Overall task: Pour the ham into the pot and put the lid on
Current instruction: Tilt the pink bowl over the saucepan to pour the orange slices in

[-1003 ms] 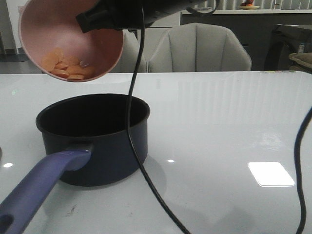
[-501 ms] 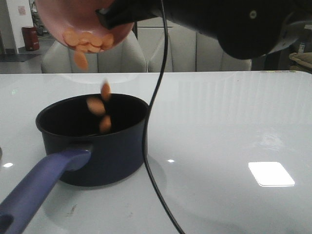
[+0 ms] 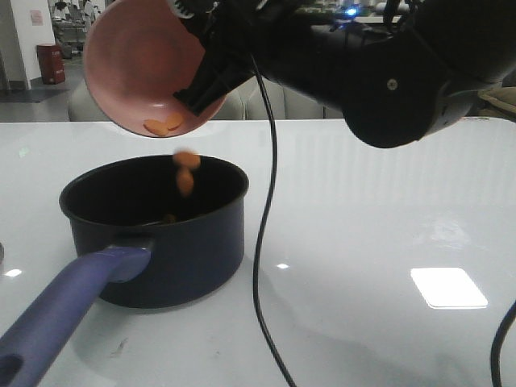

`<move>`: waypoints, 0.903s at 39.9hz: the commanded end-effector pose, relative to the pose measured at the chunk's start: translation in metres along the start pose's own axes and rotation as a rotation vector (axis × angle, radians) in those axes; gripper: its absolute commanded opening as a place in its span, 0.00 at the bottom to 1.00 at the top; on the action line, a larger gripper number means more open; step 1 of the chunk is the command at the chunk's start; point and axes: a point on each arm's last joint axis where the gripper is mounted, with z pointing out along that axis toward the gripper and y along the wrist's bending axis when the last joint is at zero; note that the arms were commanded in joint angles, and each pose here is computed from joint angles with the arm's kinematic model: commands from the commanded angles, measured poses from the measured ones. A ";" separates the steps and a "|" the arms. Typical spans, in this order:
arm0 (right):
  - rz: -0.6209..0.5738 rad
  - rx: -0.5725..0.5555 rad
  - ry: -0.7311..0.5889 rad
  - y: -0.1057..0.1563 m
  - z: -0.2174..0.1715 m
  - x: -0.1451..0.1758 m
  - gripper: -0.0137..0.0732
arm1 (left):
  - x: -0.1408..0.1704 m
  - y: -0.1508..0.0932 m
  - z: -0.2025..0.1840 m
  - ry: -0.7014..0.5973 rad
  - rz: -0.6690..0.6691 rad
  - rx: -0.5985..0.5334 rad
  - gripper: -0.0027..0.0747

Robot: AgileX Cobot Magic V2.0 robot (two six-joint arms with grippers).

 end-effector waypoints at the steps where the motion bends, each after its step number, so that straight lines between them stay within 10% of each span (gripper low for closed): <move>1: -0.076 0.164 -0.214 -0.029 0.005 -0.036 0.32 | -0.015 0.000 -0.002 -0.094 -0.009 0.007 0.68; 18: -0.127 0.137 -0.258 -0.027 0.007 -0.043 0.32 | -0.015 0.000 -0.002 -0.094 -0.009 0.007 0.68; 36: 0.553 -0.008 0.087 -0.058 0.003 -0.059 0.32 | -0.015 0.000 -0.002 -0.094 -0.009 0.007 0.68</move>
